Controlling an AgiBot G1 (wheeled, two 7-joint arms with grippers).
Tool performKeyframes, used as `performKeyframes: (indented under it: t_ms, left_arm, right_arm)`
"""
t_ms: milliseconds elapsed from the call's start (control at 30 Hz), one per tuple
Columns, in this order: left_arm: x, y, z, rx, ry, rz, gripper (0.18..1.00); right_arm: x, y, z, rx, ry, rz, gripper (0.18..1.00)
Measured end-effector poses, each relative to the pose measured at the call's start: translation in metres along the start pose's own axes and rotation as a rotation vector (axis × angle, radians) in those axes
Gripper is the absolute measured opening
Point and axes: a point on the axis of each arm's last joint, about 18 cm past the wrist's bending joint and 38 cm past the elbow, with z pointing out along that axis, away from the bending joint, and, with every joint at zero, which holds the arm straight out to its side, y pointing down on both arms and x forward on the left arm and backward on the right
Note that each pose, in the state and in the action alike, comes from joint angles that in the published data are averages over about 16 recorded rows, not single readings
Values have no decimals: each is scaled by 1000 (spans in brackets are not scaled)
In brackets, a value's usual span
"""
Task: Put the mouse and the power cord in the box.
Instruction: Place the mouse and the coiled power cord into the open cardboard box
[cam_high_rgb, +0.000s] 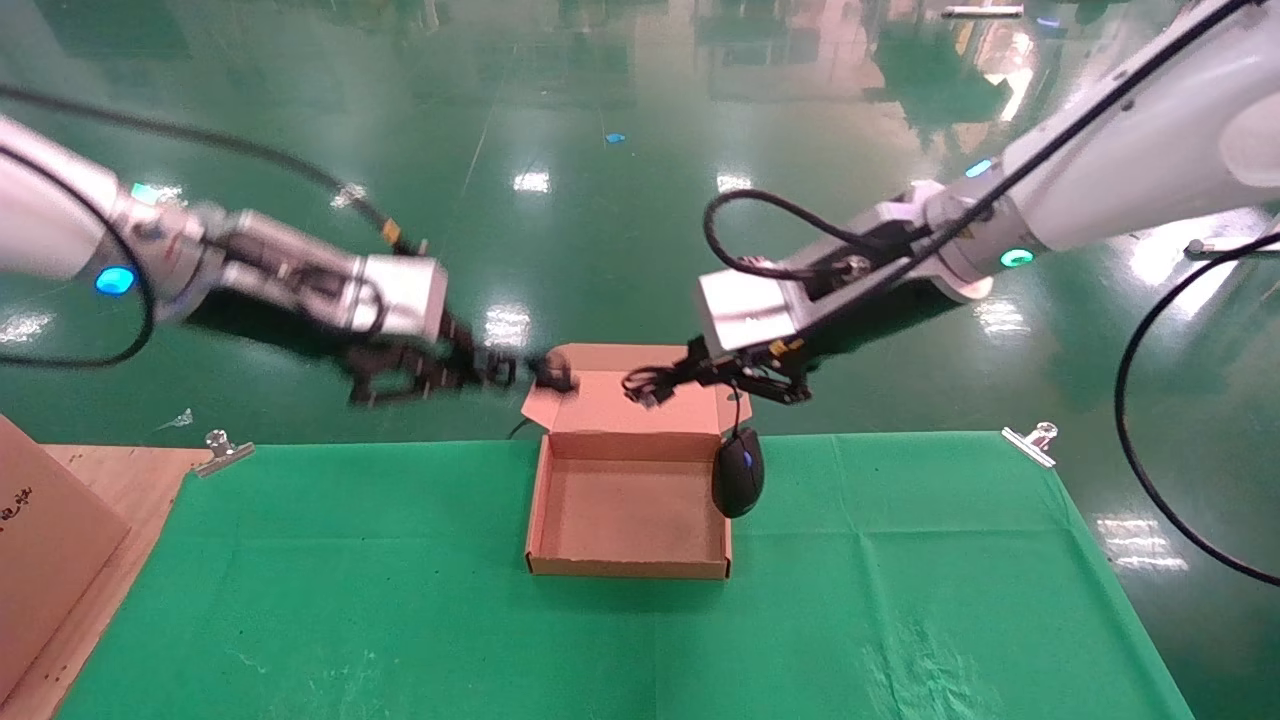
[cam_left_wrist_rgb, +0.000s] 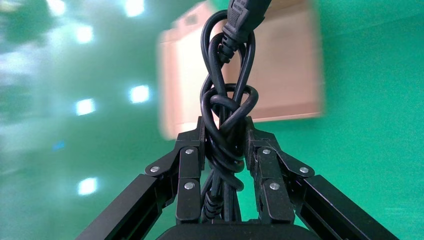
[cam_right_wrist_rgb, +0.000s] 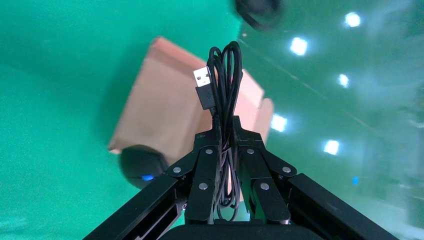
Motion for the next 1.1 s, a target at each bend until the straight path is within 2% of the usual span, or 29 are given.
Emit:
performKeyframes:
  t_ms: [200,500,800,1100]
  left_arm:
    - [-20,-7,3,-20,-78,30,331]
    - [-20,-11,29,-29,-104,67,330]
    - [-3,-23,100,-15,-157,167,330]
    - [44,-30,175,-5,-195,200,330]
  right_arm:
    - [23,-13,9,-10,95,-26,214]
    - [33,-14,22,-43,172,-27,214]
    - [29,-6,25,-78,167,-19,213]
    - [12,10,22,-90,106,14,213]
